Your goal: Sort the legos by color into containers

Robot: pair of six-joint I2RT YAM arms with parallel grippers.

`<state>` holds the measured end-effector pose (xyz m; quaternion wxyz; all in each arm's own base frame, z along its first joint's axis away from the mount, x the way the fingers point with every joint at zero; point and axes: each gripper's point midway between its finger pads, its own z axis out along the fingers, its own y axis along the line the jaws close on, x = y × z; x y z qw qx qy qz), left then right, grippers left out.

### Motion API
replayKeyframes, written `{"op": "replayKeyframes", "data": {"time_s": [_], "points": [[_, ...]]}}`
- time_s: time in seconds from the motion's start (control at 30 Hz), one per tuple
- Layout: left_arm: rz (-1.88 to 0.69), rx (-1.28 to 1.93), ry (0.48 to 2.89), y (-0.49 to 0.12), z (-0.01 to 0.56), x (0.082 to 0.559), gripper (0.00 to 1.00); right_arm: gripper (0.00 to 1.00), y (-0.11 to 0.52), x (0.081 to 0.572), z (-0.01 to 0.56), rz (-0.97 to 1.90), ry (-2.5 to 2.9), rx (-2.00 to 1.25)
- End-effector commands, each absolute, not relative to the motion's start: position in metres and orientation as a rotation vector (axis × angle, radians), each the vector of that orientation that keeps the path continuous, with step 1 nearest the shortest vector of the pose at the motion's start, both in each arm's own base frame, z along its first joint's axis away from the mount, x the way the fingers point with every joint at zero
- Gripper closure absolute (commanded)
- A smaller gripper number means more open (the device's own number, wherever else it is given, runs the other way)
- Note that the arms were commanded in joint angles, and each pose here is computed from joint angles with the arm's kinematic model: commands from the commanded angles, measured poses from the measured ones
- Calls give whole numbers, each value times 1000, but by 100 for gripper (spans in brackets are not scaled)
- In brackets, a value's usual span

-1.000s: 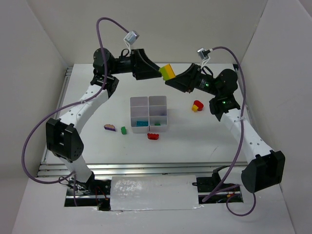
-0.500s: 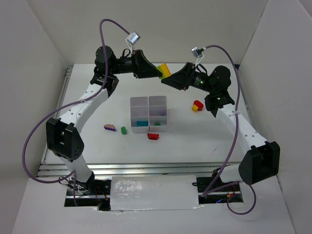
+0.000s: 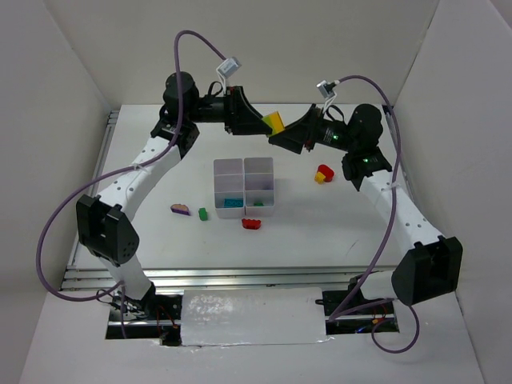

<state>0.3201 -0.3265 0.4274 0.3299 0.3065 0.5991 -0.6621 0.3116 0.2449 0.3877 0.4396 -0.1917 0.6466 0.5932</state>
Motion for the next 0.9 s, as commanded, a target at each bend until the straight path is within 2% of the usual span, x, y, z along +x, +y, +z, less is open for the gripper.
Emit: {"op": "replayKeyframes", "data": {"time_s": [0.0, 0.1, 0.13, 0.2, 0.4, 0.57, 0.77, 0.87], "points": [[-1685, 942, 1502, -321, 431, 307, 100, 3, 235, 300, 421, 1390, 1502, -574], [-1675, 938, 1545, -321, 422, 308, 100, 11, 235, 297, 425, 1403, 1478, -598], [-1647, 960, 1530, -320, 422, 308, 100, 22, 235, 296, 425, 1408, 1472, -605], [-1642, 955, 1559, -320, 416, 308, 100, 29, 236, 292, 429, 1428, 1450, -628], [-1631, 959, 1568, -324, 414, 305, 100, 29, 238, 291, 427, 1476, 1439, -620], [-1630, 952, 1569, -326, 414, 305, 100, 41, 241, 289, 427, 1476, 1435, -636], [-1647, 947, 1542, -327, 423, 304, 100, 42, 241, 290, 418, 1471, 1458, -626], [-1650, 943, 1538, -328, 425, 306, 100, 64, 241, 290, 414, 1459, 1467, -626]]}}
